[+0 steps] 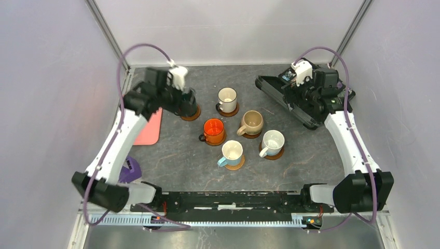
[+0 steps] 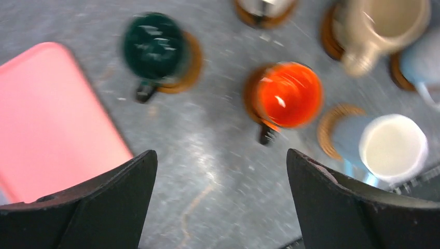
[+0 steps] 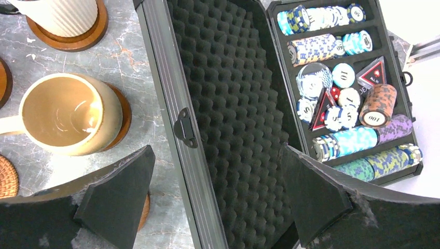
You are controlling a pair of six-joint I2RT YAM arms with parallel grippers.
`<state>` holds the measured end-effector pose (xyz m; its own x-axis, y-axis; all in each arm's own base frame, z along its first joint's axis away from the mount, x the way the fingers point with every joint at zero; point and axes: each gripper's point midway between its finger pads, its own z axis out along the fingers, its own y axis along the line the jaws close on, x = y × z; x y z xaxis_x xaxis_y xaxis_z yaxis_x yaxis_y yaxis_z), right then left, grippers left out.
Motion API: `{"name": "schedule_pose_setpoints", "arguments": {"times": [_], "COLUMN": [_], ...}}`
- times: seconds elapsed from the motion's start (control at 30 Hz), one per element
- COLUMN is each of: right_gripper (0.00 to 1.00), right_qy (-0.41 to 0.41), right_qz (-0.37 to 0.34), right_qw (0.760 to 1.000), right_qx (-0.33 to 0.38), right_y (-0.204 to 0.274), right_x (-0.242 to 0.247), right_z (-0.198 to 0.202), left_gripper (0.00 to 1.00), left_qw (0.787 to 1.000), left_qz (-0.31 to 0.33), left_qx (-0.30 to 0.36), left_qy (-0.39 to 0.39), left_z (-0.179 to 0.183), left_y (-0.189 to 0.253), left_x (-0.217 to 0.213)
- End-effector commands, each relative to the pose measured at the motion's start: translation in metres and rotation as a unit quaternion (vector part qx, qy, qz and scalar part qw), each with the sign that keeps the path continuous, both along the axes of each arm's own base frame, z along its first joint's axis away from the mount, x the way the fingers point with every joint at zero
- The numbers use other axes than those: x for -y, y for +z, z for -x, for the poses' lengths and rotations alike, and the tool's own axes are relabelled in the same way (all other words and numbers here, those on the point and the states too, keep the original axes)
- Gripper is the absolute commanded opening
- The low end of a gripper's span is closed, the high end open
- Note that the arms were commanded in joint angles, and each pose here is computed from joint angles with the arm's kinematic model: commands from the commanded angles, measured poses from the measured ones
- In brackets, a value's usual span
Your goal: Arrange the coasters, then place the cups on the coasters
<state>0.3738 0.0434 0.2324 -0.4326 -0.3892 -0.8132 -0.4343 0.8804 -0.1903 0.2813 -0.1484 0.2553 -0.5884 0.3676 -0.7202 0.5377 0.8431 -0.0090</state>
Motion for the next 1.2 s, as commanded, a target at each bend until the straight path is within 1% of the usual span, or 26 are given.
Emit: {"name": "schedule_pose_setpoints", "arguments": {"times": [0.0,0.03,0.1,0.17,0.27,0.3,0.4,0.53,0.63,0.73,0.8,0.9,1.0,1.1,1.17], "right_gripper": [0.98,0.98,0.98,0.98,0.98,0.98,0.98,0.98,0.98,0.98,0.98,0.98,0.98,0.98,0.98], "right_qy": [0.011,0.013,0.014,0.015,0.015,0.014,0.013,0.011,0.01,0.011,0.011,0.011,0.013,0.013,0.013], "right_qz": [-0.005,-0.006,-0.006,-0.006,-0.004,-0.004,-0.003,-0.001,0.003,0.008,0.014,0.022,0.025,0.025,0.025], "right_qw": [0.999,0.999,0.999,0.999,0.999,0.999,0.999,1.0,1.0,1.0,1.0,0.999,0.999,0.999,0.999], "right_qx": [0.03,0.03,0.03,0.031,0.031,0.031,0.029,0.026,0.024,0.023,0.022,0.023,0.022,0.023,0.022], "right_y": [0.024,0.025,0.026,0.027,0.028,0.028,0.026,0.023,0.02,0.019,0.018,0.016,0.015,0.014,0.013], "right_x": [-0.003,-0.004,-0.004,-0.005,-0.004,-0.004,-0.004,-0.003,-0.001,0.0,0.002,0.004,0.004,0.004,0.005], "right_z": [-0.012,-0.013,-0.016,-0.019,-0.022,-0.023,-0.024,-0.024,-0.023,-0.021,-0.02,-0.017,-0.015,-0.013,-0.012], "left_gripper": [1.0,0.99,0.93,0.86,0.74,0.7,0.64,0.59,0.56,0.56,0.55,0.52,0.48,0.42,0.36], "left_qw": [0.997,0.994,0.985,0.976,0.962,0.958,0.947,0.938,0.936,0.933,0.933,0.929,0.921,0.912,0.906], "left_qz": [-0.026,-0.037,-0.064,-0.083,-0.127,-0.134,-0.141,-0.125,-0.112,-0.121,-0.147,-0.189,-0.209,-0.238,-0.261], "left_qx": [-0.009,-0.016,-0.05,-0.085,-0.121,-0.129,-0.163,-0.197,-0.222,-0.238,-0.244,-0.252,-0.26,-0.272,-0.287], "left_qy": [0.073,0.105,0.151,0.18,0.21,0.218,0.237,0.254,0.25,0.241,0.222,0.193,0.201,0.194,0.169], "left_z": [-0.057,-0.068,-0.084,-0.09,-0.092,-0.093,-0.092,-0.091,-0.088,-0.085,-0.079,-0.068,-0.058,-0.047,-0.036], "left_y": [0.006,0.003,-0.015,-0.034,-0.067,-0.077,-0.106,-0.141,-0.161,-0.173,-0.179,-0.186,-0.189,-0.192,-0.199], "left_x": [-0.076,-0.098,-0.132,-0.158,-0.185,-0.189,-0.194,-0.189,-0.183,-0.184,-0.191,-0.21,-0.236,-0.256,-0.262]}}
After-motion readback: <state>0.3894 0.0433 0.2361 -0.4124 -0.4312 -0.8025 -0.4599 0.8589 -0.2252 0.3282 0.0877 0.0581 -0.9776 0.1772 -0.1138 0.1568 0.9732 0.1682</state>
